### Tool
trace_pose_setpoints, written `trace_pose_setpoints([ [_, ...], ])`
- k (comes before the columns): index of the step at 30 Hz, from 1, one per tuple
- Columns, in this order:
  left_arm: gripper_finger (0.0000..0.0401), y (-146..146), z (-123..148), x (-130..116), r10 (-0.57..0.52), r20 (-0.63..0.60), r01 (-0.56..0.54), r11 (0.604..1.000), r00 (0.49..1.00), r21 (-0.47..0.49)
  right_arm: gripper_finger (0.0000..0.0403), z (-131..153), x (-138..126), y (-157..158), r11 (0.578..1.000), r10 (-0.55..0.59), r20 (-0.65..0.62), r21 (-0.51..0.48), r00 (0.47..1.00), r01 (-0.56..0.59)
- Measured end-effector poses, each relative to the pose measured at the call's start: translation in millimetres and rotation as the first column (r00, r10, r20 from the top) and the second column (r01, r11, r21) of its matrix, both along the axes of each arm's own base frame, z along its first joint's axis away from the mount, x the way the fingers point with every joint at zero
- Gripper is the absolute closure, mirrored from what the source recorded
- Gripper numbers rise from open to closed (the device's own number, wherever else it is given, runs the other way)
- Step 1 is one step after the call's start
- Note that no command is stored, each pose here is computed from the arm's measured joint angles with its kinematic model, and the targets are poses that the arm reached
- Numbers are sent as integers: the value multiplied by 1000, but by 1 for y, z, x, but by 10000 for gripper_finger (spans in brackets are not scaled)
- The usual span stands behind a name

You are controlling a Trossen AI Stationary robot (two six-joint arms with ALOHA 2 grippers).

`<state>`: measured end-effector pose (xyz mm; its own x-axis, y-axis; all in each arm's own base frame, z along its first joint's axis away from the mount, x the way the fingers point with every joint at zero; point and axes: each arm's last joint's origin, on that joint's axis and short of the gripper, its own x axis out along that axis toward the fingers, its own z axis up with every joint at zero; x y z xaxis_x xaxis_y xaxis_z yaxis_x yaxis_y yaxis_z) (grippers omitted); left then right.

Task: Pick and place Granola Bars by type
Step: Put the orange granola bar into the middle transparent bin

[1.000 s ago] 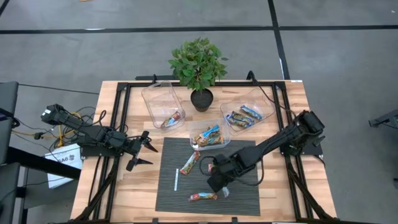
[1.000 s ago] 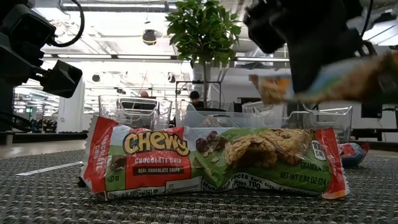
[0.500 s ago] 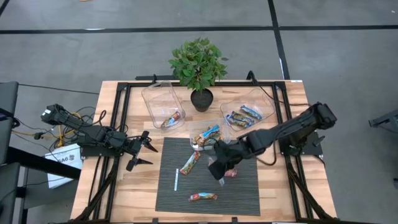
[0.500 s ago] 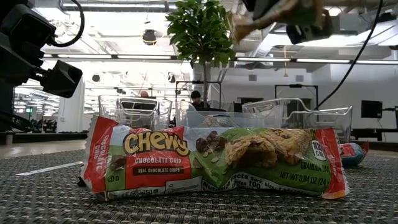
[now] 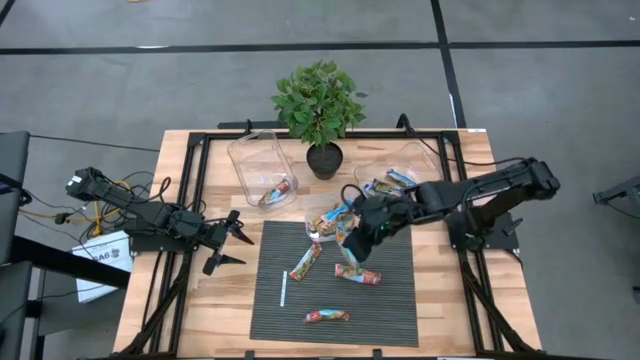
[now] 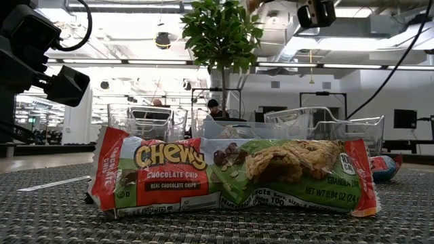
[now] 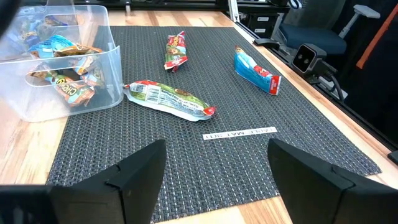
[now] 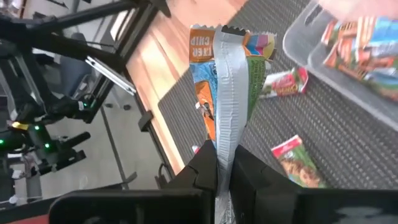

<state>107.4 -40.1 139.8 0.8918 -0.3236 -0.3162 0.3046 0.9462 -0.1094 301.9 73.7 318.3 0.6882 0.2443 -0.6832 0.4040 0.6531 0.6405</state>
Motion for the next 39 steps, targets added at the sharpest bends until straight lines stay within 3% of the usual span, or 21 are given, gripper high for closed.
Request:
trace_pose_setpoints([
  [8, 127, 0, 0, 0, 0, 0, 0, 1000, 1000, 0, 391, 4, -1, -9, 997, 40, 35, -64, 999, -38],
  [13, 127, 0, 0, 0, 0, 0, 0, 1000, 1000, 0, 390, 4, -1, -13, 952, 204, 61, -244, 977, -183],
  [16, 127, 0, 0, 0, 0, 0, 0, 1000, 1000, 0, 390, 3, -1, -16, 875, 339, 54, -385, 939, -294],
  [18, 127, 0, 0, 0, 0, 0, 0, 1000, 1000, 0, 390, 2, -1, -17, 801, 431, 35, -476, 902, -364],
  [23, 127, 0, 0, 0, 0, 0, 0, 1000, 1000, 0, 387, 1, -2, -16, 549, 640, -45, -672, 767, -497],
  [26, 127, 0, 0, 0, 0, 0, 0, 1000, 1000, 0, 387, 1, -2, -17, 415, 710, -96, -742, 697, -526],
  [30, 127, 0, 0, 0, 0, 0, 0, 1000, 1000, 0, 386, 1, -2, -18, 284, 724, -174, -806, 667, -519],
  [34, 127, 0, 0, 0, 0, 0, 0, 1000, 1000, 0, 386, 2, -2, -20, 199, 706, -235, -840, 668, -505],
  [39, 127, 0, 0, 0, 0, 0, 0, 1000, 1000, 0, 386, 2, -3, -21, 192, 702, -244, -840, 669, -508],
])
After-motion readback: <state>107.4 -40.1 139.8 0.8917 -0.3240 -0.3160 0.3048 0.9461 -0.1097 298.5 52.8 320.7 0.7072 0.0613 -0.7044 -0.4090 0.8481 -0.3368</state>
